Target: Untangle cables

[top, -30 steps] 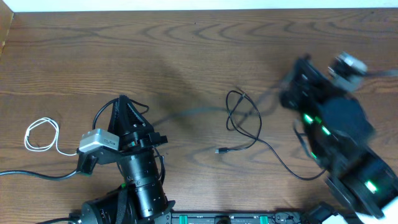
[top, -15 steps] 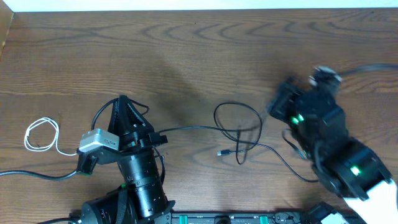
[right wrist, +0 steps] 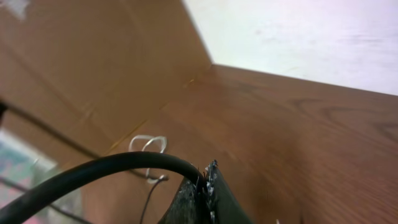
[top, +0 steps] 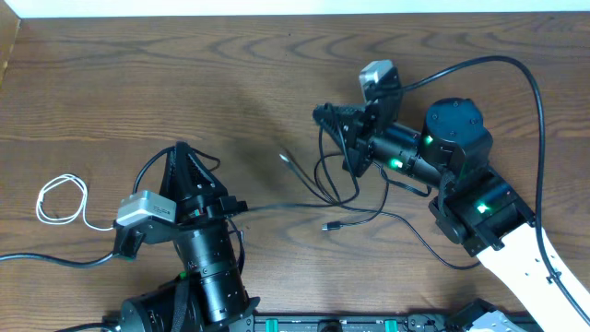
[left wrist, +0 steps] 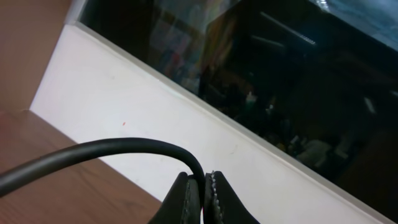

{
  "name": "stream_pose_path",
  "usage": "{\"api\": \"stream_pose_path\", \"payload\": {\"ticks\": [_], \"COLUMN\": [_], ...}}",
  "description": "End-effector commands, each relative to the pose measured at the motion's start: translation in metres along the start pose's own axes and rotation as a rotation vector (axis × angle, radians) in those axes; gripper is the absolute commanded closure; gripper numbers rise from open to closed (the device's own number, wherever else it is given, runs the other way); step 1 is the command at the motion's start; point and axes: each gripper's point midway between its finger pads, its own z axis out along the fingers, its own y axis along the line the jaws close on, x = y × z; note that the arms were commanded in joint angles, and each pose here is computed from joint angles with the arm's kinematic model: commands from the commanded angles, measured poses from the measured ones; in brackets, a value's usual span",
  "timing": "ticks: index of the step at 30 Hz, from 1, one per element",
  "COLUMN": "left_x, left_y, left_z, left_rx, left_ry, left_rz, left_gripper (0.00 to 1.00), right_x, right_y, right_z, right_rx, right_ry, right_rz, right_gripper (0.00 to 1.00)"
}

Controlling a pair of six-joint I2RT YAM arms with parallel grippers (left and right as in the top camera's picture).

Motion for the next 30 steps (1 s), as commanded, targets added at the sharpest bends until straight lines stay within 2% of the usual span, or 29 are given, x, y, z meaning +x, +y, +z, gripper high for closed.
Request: {"api": "stream_pose_path", "payload": {"ticks": [1, 4, 7, 11, 19, 21, 25, 26, 30], "left_x": [-0.001, -0.001, -0.001, 0.001, 0.024, 0.03, 0.028, 0.025, 0.004], "left_y": [0.008, 0.009, 0.009, 0.008, -0.008, -0.02, -0.074, -0.08, -0.079], "left_z": [0.0, 0.0, 0.0, 0.0, 0.001, 0.002, -0.005, -0.005, 0.012], "left_rx": [-0.049, -0.051, -0.051, -0.051, -0.038, 0.011, 0.309, 0.342, 0.296], "left_ry": [0.013, 0.014, 0.014, 0.015, 0.028, 0.022, -0.025, -0.034, -0.084], "left_rz": [0.007, 0.006, 0.007, 0.01, 0.038, 0.036, -0.005, -0.036, -0.097], "left_gripper": [0.92, 0.92, 0.92, 0.92, 0.92, 0.92, 0.92, 0.92, 0.92], "right_x": [0.003, 0.006, 0.019, 0.049, 0.116, 0.126, 0.139, 0.141, 0.143], "right_y": [0.023, 0.024, 0.005, -0.024, -0.063, -0.07, -0.078, -0.079, -0.082], "right_z": [-0.004, -0.004, -0.001, 0.01, 0.046, 0.051, 0.056, 0.056, 0.054], "right_rx": [-0.126, -0.134, -0.045, 0.059, 0.108, 0.117, 0.136, 0.139, 0.147], "right_ry": [0.029, 0.041, 0.086, 0.187, 0.385, 0.412, 0.447, 0.451, 0.459], "right_rz": [-0.076, -0.07, -0.04, 0.024, 0.135, 0.15, 0.193, 0.196, 0.205], "right_gripper": [0.99, 0.99, 0.99, 0.99, 0.99, 0.99, 0.99, 0.99, 0.99]}}
